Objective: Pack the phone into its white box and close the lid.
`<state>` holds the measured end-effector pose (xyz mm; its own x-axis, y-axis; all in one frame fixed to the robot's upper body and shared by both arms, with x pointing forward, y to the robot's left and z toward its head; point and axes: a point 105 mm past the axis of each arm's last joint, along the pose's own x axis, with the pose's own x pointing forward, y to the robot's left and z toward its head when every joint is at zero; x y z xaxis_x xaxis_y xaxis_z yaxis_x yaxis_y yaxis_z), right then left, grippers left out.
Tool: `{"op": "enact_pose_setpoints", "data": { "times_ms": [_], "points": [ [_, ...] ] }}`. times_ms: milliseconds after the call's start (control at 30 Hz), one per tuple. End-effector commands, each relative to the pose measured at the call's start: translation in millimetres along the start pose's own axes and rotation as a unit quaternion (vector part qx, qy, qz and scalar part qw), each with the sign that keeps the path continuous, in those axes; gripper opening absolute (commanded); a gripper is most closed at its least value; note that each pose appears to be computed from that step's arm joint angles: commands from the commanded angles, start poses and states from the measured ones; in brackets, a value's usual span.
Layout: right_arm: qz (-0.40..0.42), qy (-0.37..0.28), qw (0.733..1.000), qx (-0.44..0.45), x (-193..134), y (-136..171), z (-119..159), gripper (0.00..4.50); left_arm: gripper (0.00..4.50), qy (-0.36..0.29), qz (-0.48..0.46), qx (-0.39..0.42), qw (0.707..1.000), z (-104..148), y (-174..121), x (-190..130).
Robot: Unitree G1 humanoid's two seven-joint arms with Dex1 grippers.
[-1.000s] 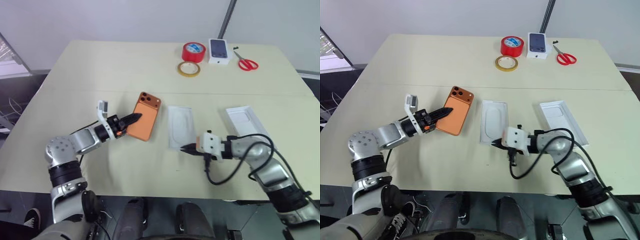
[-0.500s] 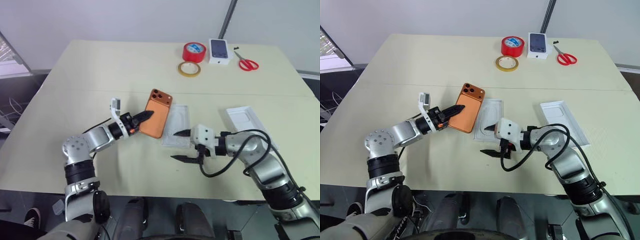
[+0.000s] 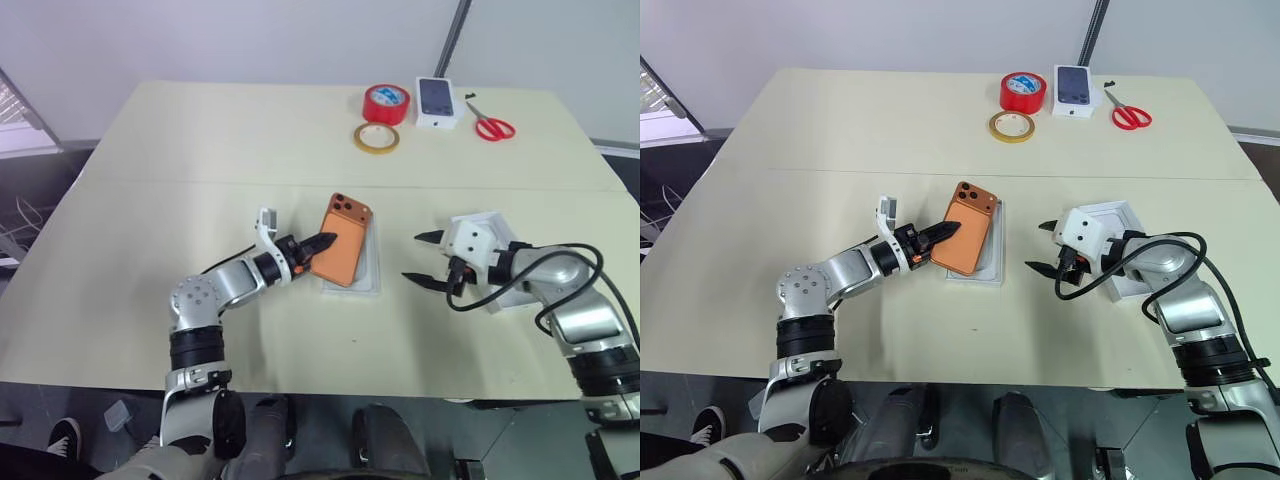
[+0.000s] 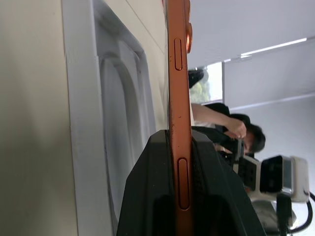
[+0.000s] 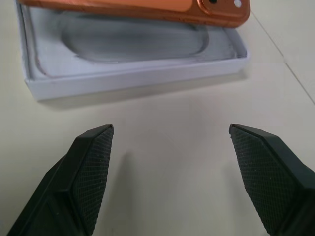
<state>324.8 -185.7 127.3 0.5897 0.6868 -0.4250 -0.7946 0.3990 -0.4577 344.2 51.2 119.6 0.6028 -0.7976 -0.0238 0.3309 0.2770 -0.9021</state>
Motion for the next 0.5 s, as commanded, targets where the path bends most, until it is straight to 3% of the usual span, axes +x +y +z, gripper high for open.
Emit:
{"op": "enact_pose_setpoints", "data": {
  "times_ms": [33,300,500],
  "points": [
    [-0.013,-0.008,1.0,-0.017,-0.6,-4.3,6.5,3.92,0.0,-0.006,-0.014,0.012,1.0,1.7,-9.5,5.5],
    [-0.023,-0.012,1.0,-0.016,0.5,-6.4,8.5,3.98,3.76,0.007,-0.009,0.023,1.0,-4.8,-13.5,10.1],
    [-0.023,-0.011,1.0,-0.018,2.3,-6.5,7.7,3.98,3.76,0.027,-0.031,0.042,0.998,-4.2,-30.6,4.6]
  ]
}}
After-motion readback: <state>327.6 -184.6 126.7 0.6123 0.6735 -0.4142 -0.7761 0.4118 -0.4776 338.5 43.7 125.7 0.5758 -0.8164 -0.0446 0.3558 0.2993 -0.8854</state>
